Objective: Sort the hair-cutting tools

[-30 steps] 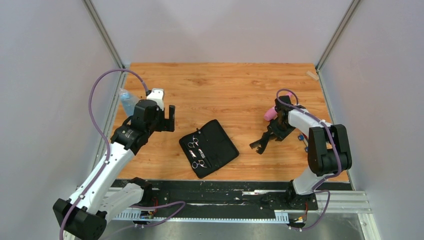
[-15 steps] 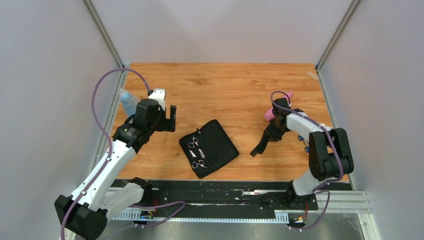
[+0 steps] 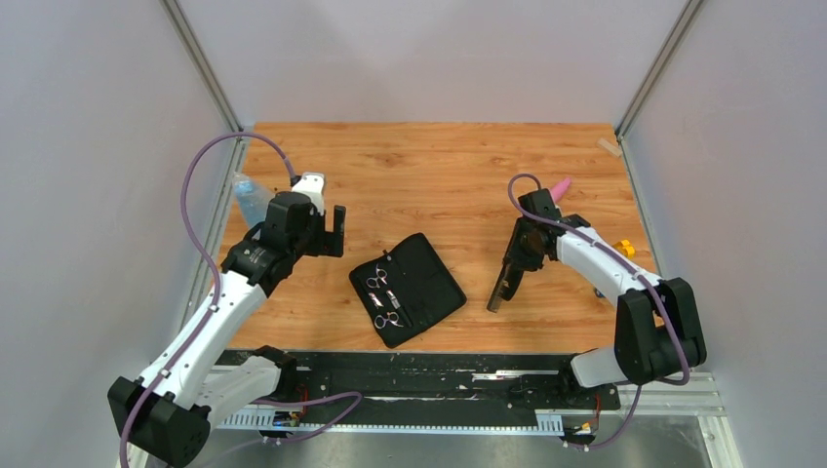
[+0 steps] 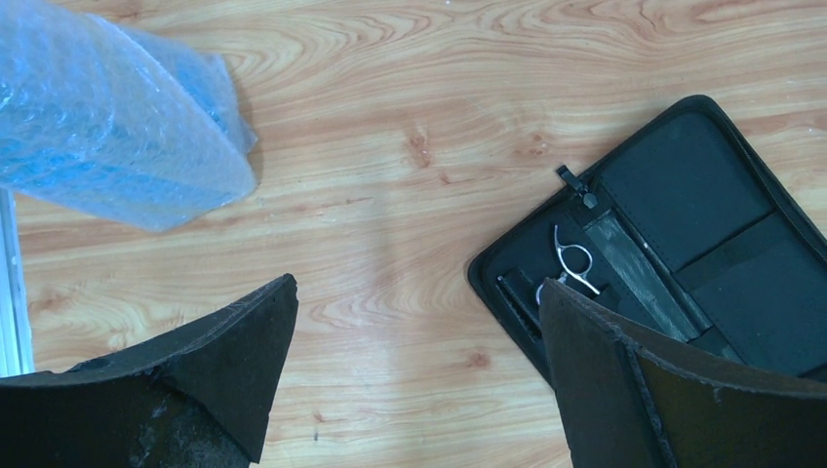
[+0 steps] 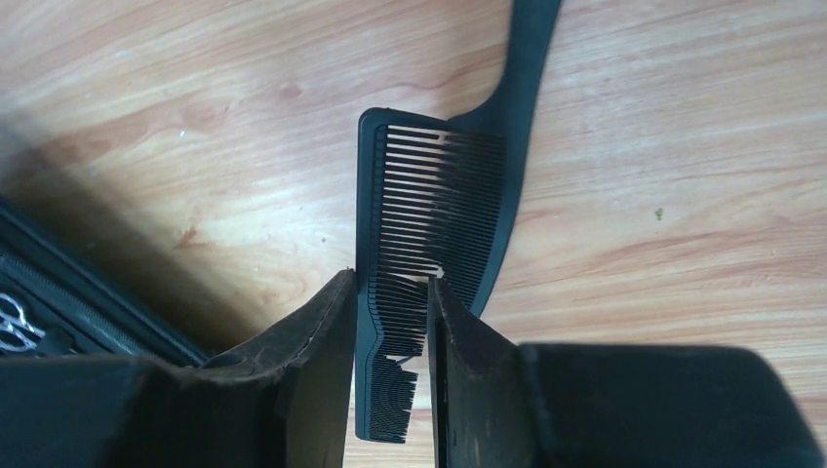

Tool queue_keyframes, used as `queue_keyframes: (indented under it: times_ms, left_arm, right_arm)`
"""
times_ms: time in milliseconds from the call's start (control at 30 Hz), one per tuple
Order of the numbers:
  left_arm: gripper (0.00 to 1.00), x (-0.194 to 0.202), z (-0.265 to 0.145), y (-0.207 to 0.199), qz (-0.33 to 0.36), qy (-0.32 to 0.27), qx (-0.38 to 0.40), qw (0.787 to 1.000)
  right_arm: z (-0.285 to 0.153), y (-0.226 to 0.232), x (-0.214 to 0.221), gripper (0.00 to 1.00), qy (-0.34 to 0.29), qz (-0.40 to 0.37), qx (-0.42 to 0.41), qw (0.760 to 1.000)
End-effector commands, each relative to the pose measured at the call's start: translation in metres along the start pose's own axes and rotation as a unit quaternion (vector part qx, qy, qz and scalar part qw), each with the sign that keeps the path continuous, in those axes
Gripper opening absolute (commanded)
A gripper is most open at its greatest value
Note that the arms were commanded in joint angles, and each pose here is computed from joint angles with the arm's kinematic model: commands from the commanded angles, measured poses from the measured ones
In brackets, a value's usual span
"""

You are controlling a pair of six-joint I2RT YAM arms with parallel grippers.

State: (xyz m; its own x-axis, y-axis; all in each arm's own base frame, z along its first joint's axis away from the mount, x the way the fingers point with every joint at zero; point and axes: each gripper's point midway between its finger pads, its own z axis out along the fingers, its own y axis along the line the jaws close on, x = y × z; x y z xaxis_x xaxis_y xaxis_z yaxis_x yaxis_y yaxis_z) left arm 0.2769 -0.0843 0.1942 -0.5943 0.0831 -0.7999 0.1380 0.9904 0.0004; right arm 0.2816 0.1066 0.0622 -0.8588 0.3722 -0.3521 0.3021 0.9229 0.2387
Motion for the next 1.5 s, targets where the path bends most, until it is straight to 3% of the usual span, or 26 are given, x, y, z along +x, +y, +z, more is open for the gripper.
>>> queue_keyframes:
  times_ms: [0,267,567,733,967,1167,1267,1333,1367,1467]
  left_arm:
    - [1.0,-0.007,0.002,-0.011,-0.001,-0.01,0.031,0.999]
    - [1.0,-0.003,0.005,-0.061,-0.055,0.021,0.151,0.987]
    - [0.98,-0.039,0.009,-0.135,-0.191,0.031,0.321,0.927]
    - [0.98,-0.058,0.016,-0.154,-0.224,0.036,0.359,0.905]
    - [0.91,-0.055,0.029,-0.176,-0.245,0.075,0.388,0.885]
    - [0.76,-0.048,0.026,-0.199,-0.253,0.097,0.417,0.867]
    - [0.62,-0.046,0.024,-0.208,-0.255,0.103,0.428,0.861]
    - [0.48,-0.044,0.023,-0.211,-0.261,0.106,0.433,0.856]
    - [0.34,-0.044,0.022,-0.212,-0.265,0.105,0.436,0.854]
    - [0.16,-0.045,0.019,-0.213,-0.271,0.103,0.44,0.85]
  right_arm:
    - [-0.021,0.033,-0.014,0.05,-0.035,-0.067,-0.047,0.996]
    - [-0.056,0.112,-0.006,0.05,-0.05,-0.152,-0.137,0.978]
    - [-0.084,0.182,0.016,0.05,-0.067,-0.228,-0.224,0.945]
    - [-0.103,0.211,0.029,0.05,-0.084,-0.268,-0.269,0.921]
    - [-0.118,0.231,0.039,0.05,-0.097,-0.294,-0.303,0.901]
    - [-0.119,0.236,0.042,0.05,-0.102,-0.303,-0.311,0.895]
    - [-0.118,0.236,0.042,0.05,-0.104,-0.303,-0.311,0.895]
    - [-0.117,0.236,0.042,0.05,-0.106,-0.302,-0.31,0.895]
    - [-0.115,0.236,0.042,0.05,-0.106,-0.303,-0.31,0.895]
    - [-0.116,0.237,0.042,0.06,-0.108,-0.303,-0.313,0.893]
